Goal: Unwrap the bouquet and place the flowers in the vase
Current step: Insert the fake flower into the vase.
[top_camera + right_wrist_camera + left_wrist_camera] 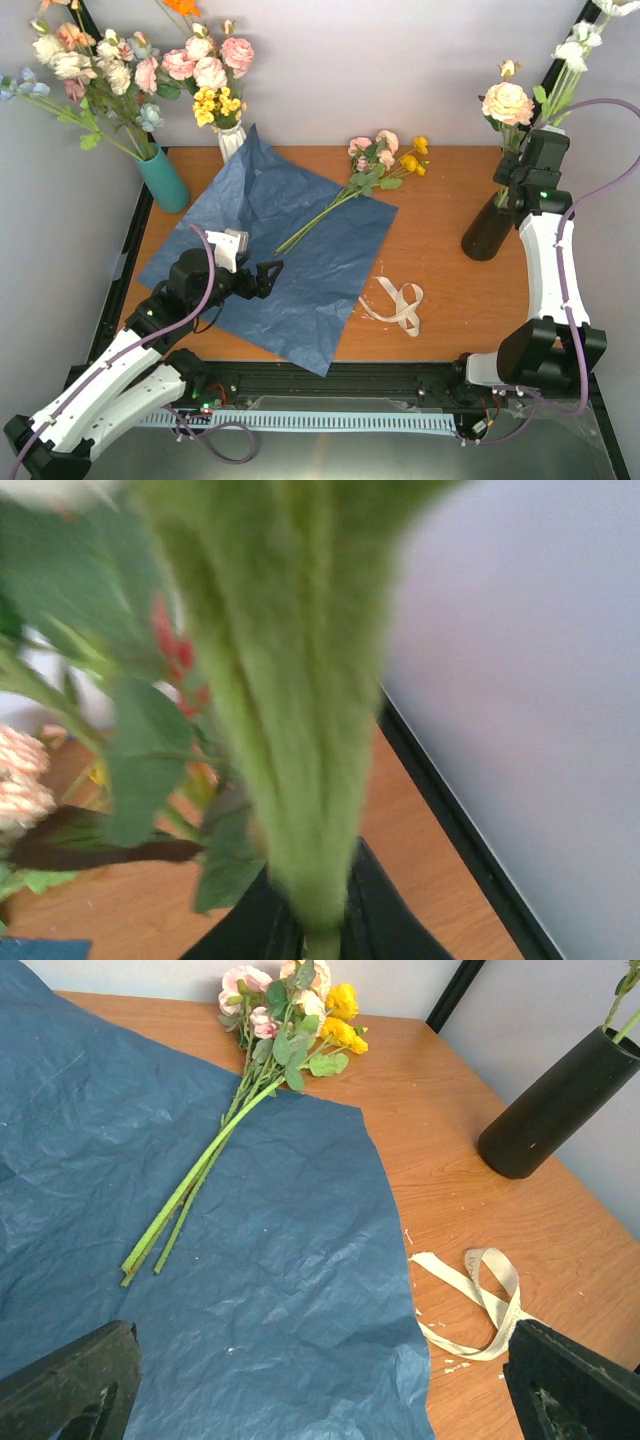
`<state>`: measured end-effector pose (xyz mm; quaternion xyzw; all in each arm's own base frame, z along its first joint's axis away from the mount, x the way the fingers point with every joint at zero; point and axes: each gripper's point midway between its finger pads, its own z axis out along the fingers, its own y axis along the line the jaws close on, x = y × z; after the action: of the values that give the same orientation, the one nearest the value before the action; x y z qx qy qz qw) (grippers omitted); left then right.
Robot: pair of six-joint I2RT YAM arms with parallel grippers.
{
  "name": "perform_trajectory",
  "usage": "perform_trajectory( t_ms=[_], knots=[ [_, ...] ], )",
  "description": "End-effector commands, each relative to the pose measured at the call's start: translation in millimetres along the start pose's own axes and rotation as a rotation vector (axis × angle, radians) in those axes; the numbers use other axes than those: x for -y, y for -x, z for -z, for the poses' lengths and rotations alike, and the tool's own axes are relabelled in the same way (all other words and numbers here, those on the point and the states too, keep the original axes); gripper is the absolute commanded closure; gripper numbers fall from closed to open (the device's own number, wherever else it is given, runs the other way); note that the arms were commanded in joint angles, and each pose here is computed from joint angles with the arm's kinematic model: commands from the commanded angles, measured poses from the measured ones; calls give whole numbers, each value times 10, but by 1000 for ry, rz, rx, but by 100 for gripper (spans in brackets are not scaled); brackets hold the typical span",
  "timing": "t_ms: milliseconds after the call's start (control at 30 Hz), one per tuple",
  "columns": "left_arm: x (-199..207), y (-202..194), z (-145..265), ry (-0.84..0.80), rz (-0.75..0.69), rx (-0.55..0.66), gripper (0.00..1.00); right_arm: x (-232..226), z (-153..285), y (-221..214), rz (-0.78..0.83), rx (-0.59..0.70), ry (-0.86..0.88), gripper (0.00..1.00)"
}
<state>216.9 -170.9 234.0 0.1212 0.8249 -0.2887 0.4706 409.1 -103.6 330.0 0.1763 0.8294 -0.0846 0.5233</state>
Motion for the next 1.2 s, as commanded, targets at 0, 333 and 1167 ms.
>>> perform_trajectory(
  t_ms=[0, 333, 1167],
  knots=[
    [76, 107, 35, -27, -3, 28, 1, 118, -195, -259, -100, -115, -33, 87],
    [81, 66, -13, -29, 3, -5, 0, 157, -208, -440, -123, -213, -18, 43],
    [102, 320, -463, 14, -177, -80, 1, 81, 882, -237, -144, -139, 102, 0]
  ],
)
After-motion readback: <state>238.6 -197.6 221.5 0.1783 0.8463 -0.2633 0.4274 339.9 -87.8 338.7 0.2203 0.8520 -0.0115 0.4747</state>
